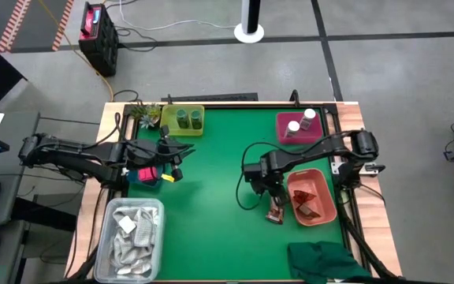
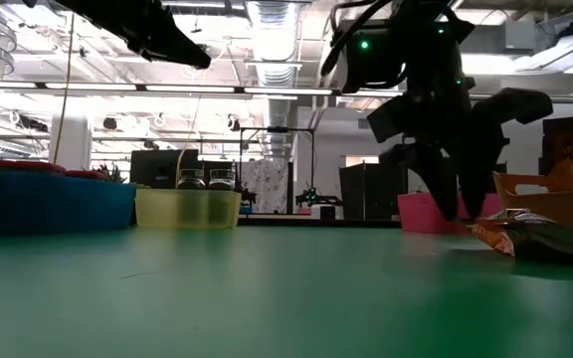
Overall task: Sort spices by type
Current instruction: Put the orange seasoning pack into the orange bin
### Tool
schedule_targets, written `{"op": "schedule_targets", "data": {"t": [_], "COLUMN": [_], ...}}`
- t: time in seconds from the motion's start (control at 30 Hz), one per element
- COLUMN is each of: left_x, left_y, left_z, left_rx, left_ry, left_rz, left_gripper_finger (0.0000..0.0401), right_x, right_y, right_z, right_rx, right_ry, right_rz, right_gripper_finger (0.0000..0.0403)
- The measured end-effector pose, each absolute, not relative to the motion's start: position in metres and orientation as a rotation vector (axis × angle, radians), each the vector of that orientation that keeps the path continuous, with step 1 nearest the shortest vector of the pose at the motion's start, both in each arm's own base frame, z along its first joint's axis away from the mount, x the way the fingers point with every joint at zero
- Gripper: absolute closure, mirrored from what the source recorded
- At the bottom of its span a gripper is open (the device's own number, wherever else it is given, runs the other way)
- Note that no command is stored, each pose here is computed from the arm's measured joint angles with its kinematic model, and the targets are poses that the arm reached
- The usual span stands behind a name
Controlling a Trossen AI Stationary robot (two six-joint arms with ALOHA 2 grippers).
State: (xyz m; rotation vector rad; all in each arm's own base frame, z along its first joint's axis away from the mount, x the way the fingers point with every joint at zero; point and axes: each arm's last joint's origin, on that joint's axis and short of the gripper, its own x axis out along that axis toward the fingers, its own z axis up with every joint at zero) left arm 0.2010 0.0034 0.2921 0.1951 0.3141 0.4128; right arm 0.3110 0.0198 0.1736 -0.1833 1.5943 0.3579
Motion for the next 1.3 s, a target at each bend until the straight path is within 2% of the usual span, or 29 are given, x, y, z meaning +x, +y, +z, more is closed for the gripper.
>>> {"op": "schedule_targets", "data": {"t": [0.8, 1.3], "left_x": [0.2, 0.2], "left_y": [0.003, 0.003], "left_z": [0.29, 0.288], "left_rx": [0.209, 0.238], "left_ry": [0.335, 0.367], "left_rz": [0.409, 0.403], "left_gripper_finger": [0.0345, 0.0345], "right_x": [0.318, 0.319], "right_y": [0.007, -0.001], "right_z": [0.176, 0.177], "right_rx": [-0.193, -0.136], "right_ry": [1.472, 1.446], "right_rz": [0.531, 0.567], "right_gripper_finger": [0.0284, 0.0285]}}
